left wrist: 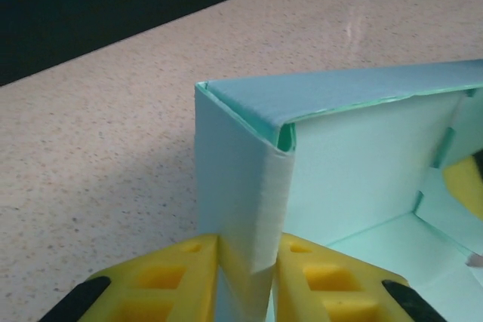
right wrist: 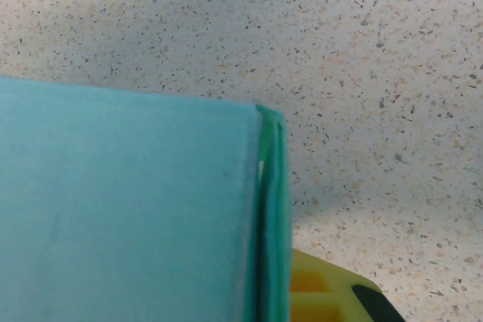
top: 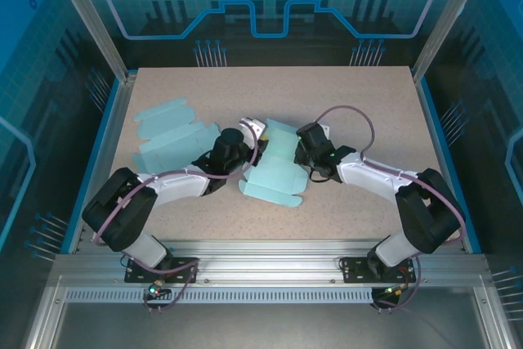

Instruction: Fold the paper box

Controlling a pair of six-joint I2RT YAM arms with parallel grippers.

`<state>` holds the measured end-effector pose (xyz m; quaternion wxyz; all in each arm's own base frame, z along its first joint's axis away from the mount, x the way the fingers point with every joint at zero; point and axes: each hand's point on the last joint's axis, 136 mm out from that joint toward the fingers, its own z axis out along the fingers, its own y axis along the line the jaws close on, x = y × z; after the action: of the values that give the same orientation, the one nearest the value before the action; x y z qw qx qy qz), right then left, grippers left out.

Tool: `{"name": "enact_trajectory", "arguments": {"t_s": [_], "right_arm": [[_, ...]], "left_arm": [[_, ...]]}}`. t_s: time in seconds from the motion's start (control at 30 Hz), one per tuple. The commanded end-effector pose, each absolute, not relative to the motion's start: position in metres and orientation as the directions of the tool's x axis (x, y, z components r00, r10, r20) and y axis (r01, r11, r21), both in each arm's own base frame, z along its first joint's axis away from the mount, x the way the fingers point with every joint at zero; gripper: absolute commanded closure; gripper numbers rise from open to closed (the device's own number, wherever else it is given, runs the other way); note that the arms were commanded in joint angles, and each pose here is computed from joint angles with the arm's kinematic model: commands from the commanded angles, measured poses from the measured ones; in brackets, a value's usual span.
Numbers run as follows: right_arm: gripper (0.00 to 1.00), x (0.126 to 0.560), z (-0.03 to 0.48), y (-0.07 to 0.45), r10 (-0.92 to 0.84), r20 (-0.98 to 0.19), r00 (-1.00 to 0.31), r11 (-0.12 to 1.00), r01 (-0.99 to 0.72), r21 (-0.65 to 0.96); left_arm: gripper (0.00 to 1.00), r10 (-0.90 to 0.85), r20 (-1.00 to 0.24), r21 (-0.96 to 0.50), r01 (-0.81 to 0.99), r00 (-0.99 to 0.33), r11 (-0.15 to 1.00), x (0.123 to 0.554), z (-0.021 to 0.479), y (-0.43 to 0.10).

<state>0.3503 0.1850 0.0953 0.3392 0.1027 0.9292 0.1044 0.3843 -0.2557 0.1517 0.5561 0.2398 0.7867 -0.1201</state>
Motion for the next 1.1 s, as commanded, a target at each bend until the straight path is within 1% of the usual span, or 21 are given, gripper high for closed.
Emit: {"name": "enact_trajectory", "arguments": {"t_s": [0.0, 0.2, 0.37, 0.5, 0.73, 0.83, 1.07], "right_arm": [[1.00, 0.345, 0.102, 0.213, 0.213, -0.606, -0.766, 0.958, 0.042, 0.283], [1.00, 0.344, 0.102, 0.222, 0.209, -0.601, -0.772, 0.957, 0.034, 0.289], [1.00, 0.342, 0.104, 0.228, 0.209, -0.603, -0.770, 0.957, 0.033, 0.289], [1.00, 0.340, 0.104, 0.235, 0.208, -0.599, -0.773, 0.955, 0.028, 0.296], [1.00, 0.339, 0.100, 0.243, 0.217, -0.582, -0.784, 0.952, 0.039, 0.302], [1.00, 0.339, 0.099, 0.247, 0.213, -0.581, -0.786, 0.952, 0.033, 0.304], [1.00, 0.339, 0.102, 0.265, 0.201, -0.581, -0.789, 0.943, -0.004, 0.332]], "left_arm": [[0.77, 0.271, -0.946, 0.162, 0.465, -0.178, 0.871, 0.391, 0.161, -0.262], [0.83, 0.326, -0.932, 0.244, 0.388, -0.160, 0.889, 0.400, 0.159, -0.265], [0.88, 0.321, -0.936, 0.269, 0.296, -0.146, 0.917, 0.406, 0.163, -0.262], [0.88, 0.287, -0.946, 0.250, 0.222, -0.151, 0.942, 0.414, 0.169, -0.255], [0.93, 0.185, -0.969, 0.167, 0.123, -0.162, 0.978, 0.419, 0.177, -0.243], [0.93, 0.164, -0.973, 0.151, 0.089, -0.163, 0.985, 0.421, 0.179, -0.240], [0.93, 0.115, -0.979, 0.128, -0.066, -0.166, 0.990, 0.426, 0.182, -0.219]]}}
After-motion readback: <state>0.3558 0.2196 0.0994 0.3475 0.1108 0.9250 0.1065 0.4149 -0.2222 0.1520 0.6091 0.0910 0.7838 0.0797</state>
